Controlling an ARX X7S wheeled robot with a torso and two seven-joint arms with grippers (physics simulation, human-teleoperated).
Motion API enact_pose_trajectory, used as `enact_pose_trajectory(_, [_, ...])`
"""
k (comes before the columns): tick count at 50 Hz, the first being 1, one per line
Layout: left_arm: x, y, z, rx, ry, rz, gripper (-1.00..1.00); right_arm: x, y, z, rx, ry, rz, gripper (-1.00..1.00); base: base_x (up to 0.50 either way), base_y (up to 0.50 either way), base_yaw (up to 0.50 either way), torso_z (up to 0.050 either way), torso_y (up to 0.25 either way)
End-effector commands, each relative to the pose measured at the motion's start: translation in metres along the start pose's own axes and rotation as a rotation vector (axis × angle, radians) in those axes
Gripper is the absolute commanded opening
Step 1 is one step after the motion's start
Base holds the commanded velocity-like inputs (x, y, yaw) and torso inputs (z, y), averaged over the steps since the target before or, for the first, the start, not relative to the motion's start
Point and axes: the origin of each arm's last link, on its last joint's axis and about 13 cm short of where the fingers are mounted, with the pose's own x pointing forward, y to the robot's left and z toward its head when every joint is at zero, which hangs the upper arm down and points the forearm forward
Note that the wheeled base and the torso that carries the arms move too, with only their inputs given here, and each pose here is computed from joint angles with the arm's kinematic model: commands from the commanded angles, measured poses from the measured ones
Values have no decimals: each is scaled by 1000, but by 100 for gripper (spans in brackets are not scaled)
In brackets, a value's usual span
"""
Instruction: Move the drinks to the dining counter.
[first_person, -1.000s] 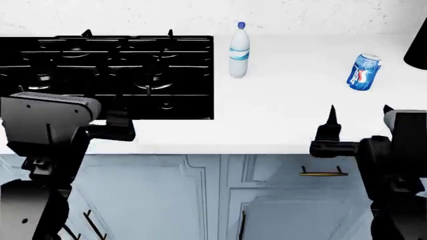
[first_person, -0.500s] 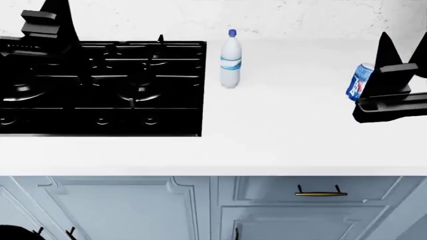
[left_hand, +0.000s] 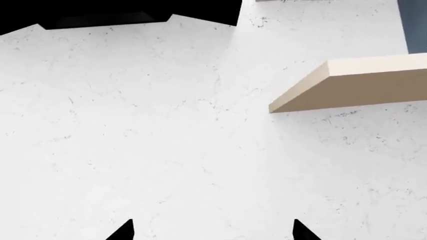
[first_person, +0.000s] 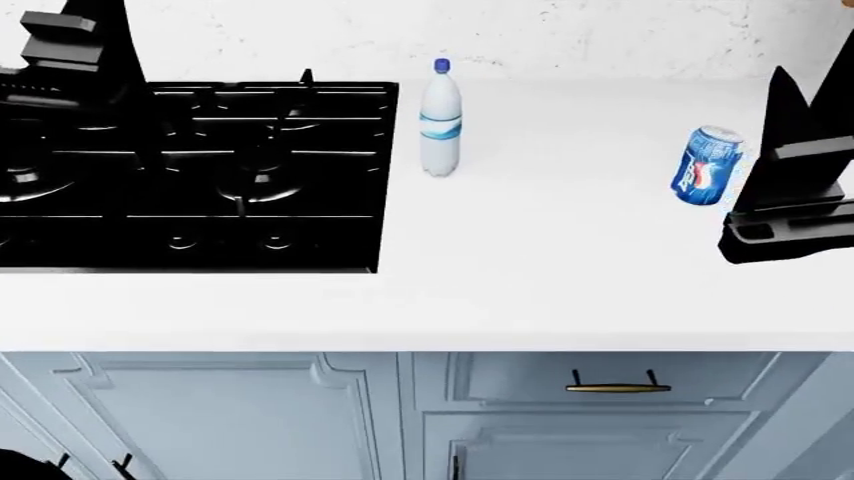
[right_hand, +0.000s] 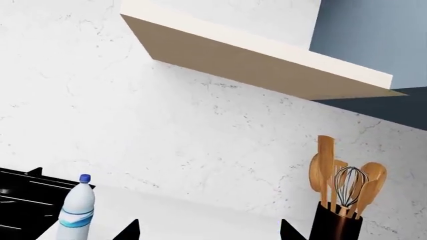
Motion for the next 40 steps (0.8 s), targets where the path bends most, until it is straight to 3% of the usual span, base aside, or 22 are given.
enact_pose_trajectory(1, [-1, 1, -3, -7, 1, 5, 100, -4, 0, 2, -16, -33, 18, 100, 0, -305, 0, 0, 0])
enact_pose_trajectory(12, [-4, 2, -5, -1, 4, 10, 100, -2, 3, 0, -27, -23, 35, 100, 0, -429, 0, 0, 0])
enact_pose_trajectory(21, [-3, 2, -8, -8, 9, 9, 100, -1, 2, 0, -27, -12, 29, 100, 0, -54, 0, 0, 0])
enact_pose_trajectory(22, [-3, 2, -8, -1, 11, 8, 100, 0, 5, -4, -61, -15, 39, 100, 500, -105, 0, 0, 0])
enact_pose_trajectory(40, [-5, 3, -9, -7, 15, 13, 100, 0, 5, -4, -50, -4, 35, 100, 493, -105, 0, 0, 0])
